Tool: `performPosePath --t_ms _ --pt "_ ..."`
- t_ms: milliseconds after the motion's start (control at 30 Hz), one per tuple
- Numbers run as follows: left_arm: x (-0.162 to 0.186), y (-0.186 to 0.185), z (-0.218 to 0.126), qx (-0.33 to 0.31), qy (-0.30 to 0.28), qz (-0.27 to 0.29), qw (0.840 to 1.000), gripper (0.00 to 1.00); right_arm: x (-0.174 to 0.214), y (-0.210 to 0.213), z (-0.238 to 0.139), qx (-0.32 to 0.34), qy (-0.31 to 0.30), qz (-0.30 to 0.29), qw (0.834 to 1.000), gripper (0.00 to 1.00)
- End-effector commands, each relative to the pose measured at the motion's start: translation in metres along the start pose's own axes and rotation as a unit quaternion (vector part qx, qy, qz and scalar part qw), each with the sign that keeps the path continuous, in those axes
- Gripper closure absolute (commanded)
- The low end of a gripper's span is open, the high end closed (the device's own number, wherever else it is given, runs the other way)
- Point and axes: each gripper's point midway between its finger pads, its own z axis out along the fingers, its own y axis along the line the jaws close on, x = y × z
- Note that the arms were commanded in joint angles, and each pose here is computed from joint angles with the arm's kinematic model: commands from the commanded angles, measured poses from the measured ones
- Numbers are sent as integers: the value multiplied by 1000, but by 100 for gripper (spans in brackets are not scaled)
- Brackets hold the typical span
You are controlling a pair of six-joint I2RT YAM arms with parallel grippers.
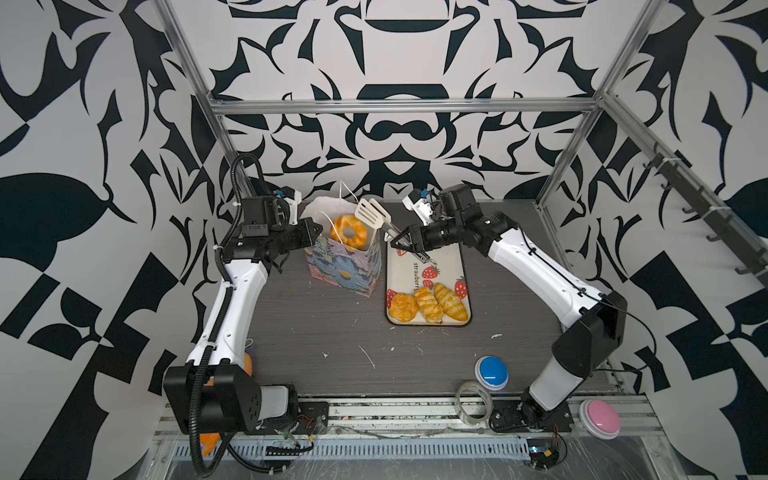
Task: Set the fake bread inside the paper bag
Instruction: 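Open the tongs over the bag to drop the ring-shaped bun, then withdraw the empty tongs with the right gripper back over the tray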
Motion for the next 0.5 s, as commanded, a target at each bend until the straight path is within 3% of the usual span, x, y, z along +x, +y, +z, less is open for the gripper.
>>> performPosePath --t_ms 0,467 --pt "5 0 1 7 5 -6 1000 98 -15 17 -10 -17 -30 -31 999 62" --pt "5 0 1 6 5 -6 1000 98 -17 28 -25 -11 -37 -47 998 62"
